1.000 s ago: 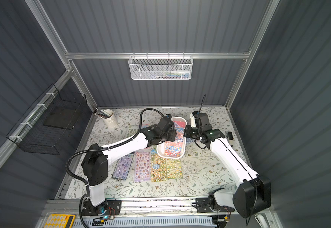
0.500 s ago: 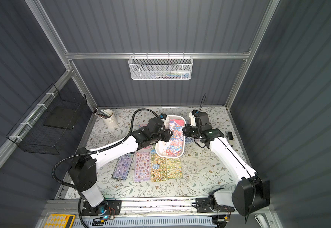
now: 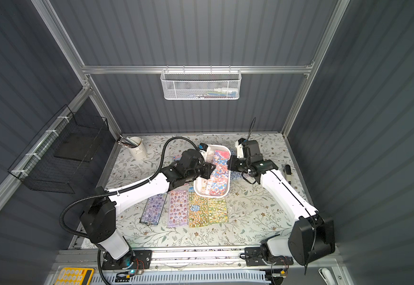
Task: Take the stickers out of the storage box
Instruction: Pick up the sticker from the storage box.
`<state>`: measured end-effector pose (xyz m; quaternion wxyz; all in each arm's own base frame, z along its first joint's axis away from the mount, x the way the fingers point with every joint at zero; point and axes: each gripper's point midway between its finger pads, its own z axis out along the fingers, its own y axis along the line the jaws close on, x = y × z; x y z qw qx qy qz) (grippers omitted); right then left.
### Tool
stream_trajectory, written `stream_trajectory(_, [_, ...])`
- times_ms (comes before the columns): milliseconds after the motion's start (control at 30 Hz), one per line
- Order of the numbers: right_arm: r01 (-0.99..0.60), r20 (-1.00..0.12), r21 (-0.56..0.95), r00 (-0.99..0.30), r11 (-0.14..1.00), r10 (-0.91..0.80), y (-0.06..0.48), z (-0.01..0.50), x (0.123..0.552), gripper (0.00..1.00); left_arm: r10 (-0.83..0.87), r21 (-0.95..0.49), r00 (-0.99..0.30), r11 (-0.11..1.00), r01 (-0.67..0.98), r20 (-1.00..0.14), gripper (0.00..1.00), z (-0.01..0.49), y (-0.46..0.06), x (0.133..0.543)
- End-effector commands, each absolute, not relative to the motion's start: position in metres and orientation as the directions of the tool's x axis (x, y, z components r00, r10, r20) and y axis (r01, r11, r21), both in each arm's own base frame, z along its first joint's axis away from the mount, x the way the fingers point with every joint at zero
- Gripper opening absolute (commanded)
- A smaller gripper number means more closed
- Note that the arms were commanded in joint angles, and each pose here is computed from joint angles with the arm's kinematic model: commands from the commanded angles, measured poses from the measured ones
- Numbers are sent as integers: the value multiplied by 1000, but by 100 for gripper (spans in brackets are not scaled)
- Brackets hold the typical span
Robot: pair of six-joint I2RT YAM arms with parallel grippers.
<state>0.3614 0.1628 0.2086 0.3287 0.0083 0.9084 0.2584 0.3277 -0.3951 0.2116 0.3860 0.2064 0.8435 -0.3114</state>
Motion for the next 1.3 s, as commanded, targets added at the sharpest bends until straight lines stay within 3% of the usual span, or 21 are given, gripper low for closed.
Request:
stream_trajectory(0, [-196, -617, 517, -760, 833, 204, 173, 226, 369, 0, 113, -363, -588, 689, 627, -801, 17, 222, -399, 323])
stream_trajectory(267, [-207, -631, 515, -749, 832, 204, 171, 233, 365, 0, 138, -326, -601, 735, 595, -787, 0, 206, -398, 334])
stream_trajectory(733, [-186, -610, 505, -768, 843, 196, 169, 223, 365, 0, 85, -319, -546, 733, 601, -833, 0, 268, -382, 327])
stream_trajectory(1267, [-152, -581, 504, -788, 850, 204, 160, 215, 365, 0, 0, -327, -523, 780, 534, -853, 0, 340, -326, 313])
